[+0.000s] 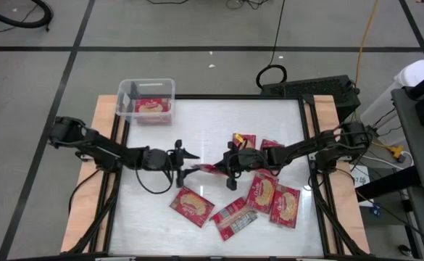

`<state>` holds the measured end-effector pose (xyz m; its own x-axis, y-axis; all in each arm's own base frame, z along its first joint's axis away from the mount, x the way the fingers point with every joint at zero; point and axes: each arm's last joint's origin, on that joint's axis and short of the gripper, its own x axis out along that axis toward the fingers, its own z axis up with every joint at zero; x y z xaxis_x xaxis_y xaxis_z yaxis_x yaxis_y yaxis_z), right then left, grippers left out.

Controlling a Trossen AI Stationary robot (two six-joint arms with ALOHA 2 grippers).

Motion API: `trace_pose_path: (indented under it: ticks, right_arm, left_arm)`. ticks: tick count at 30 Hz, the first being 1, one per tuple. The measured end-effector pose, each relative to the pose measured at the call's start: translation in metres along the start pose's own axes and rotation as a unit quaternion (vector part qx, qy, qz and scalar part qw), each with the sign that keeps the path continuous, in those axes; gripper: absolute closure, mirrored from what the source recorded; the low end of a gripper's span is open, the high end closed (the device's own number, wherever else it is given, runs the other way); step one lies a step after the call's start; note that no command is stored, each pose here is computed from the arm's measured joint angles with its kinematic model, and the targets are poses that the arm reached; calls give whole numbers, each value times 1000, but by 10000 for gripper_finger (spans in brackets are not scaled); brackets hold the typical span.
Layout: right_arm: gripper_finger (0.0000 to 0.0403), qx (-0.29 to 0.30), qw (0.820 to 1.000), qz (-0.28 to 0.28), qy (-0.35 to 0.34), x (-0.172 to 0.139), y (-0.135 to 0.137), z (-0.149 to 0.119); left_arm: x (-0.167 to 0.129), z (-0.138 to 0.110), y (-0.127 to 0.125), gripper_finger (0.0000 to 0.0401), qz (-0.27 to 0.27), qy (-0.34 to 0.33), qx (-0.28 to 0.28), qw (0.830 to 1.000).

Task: Sort popcorn bags into baskets
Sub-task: Put the red popcorn bag into the transparent container

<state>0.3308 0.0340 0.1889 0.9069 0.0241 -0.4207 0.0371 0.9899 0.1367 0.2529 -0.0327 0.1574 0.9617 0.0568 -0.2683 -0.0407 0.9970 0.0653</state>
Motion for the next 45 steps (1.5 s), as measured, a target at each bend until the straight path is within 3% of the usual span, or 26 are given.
trace_pose_path:
  ticks: [5,9,11,16,22,28,33,38,45]
  right_arm:
    - [385,-18,1000,2,-16,0,0,3]
    - [383,-25,999,-13,-31,0,0,6]
    - [378,-33,999,-24,-34,0,-1,6]
    - [341,-44,995,-47,-70,-4,-2,15]
    - [279,-60,991,-58,-105,-30,1,37]
    - [247,-38,992,-51,-113,-54,4,43]
    - [243,-31,989,-39,-139,-62,16,32]
    - [243,-19,986,-51,-157,-60,18,13]
    - [243,2,982,-36,-186,-41,18,-7]
  left_arm:
    - [8,-6,3,271,-36,-10,6,999]
    - [9,-6,3,357,-38,-11,8,999]
    - [8,-5,3,380,-37,-14,0,999]
    - [4,5,4,367,-31,-43,-33,998]
    - [-4,11,3,380,-37,-61,-48,996]
    - [-27,16,1,380,-24,-91,-65,993]
    - [-53,7,2,379,10,-119,-81,990]
    - [-77,-1,4,378,1,-193,-91,977]
    - [-87,-8,3,373,9,-228,-103,968]
